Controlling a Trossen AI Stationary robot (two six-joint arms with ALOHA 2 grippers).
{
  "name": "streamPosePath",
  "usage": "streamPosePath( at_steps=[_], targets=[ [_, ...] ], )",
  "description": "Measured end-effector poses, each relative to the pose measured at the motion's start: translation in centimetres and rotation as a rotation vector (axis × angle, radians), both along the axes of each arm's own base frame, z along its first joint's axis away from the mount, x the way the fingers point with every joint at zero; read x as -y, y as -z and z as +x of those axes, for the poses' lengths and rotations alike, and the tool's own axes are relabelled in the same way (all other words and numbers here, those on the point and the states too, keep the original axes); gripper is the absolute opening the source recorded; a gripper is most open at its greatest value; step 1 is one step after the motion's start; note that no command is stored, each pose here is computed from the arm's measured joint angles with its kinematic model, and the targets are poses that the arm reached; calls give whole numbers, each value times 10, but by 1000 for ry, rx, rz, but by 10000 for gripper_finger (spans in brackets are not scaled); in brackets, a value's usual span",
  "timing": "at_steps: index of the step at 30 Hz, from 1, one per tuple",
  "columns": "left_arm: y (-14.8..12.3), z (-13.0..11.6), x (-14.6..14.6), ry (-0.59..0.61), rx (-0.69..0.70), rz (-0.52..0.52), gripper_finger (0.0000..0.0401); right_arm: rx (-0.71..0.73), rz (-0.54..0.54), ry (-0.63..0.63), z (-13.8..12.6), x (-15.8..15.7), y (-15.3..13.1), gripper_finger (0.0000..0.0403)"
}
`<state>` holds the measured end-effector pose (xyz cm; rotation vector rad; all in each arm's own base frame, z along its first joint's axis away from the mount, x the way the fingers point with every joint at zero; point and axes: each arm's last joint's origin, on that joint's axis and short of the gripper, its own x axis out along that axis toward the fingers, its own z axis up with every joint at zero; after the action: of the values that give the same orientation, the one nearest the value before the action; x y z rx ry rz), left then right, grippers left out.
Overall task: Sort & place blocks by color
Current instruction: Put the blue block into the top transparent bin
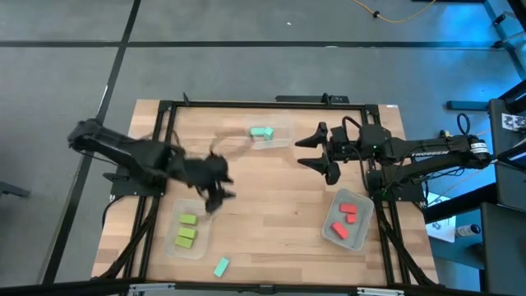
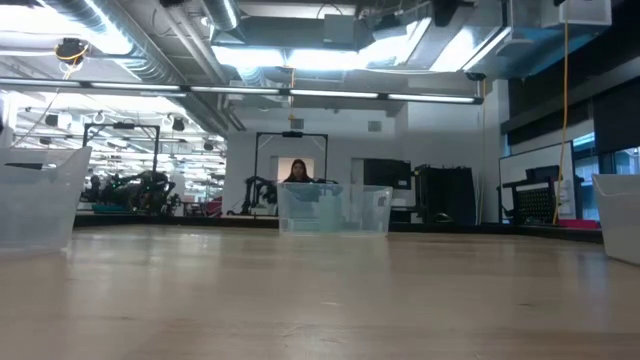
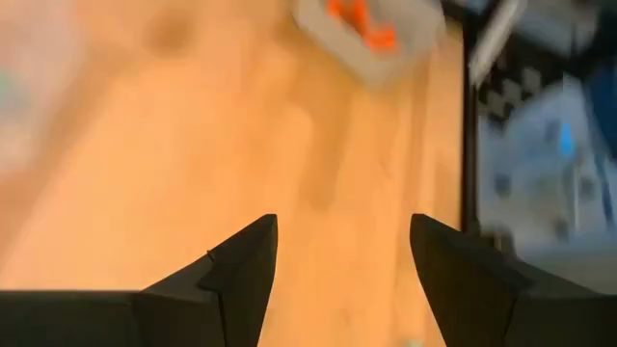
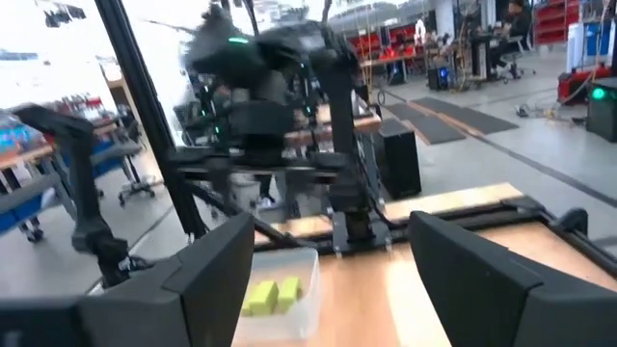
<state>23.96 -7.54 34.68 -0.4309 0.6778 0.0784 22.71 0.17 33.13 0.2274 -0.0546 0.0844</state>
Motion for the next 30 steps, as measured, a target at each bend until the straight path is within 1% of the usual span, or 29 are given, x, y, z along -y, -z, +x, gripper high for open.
streamPosePath(
  at_steps=[3,5,9,12,15,19,24,27,30],
  targets=[
    [1,16,40,84,-105,-33,229,-35,-5,1,0,0,4,278],
    [4,26,69,103,-164,-61,229,-59,-22,1,0,0,6,278],
    [19,46,125,50,-277,-128,229,-101,-30,1,0,0,10,278],
    [37,59,163,13,-364,-161,229,-113,-31,0,0,0,11,278],
    [60,71,193,-53,-453,-204,229,-111,-33,0,0,0,11,278],
    [89,83,216,-163,-583,-250,229,-111,-32,0,0,0,11,278],
    [124,88,223,-291,-755,-268,229,-111,-32,0,0,0,11,278],
    [134,90,224,-334,-781,-271,229,-110,-30,0,0,0,11,278],
    [138,91,224,-382,-754,-261,229,-110,-30,0,0,0,11,278]
  ],
)
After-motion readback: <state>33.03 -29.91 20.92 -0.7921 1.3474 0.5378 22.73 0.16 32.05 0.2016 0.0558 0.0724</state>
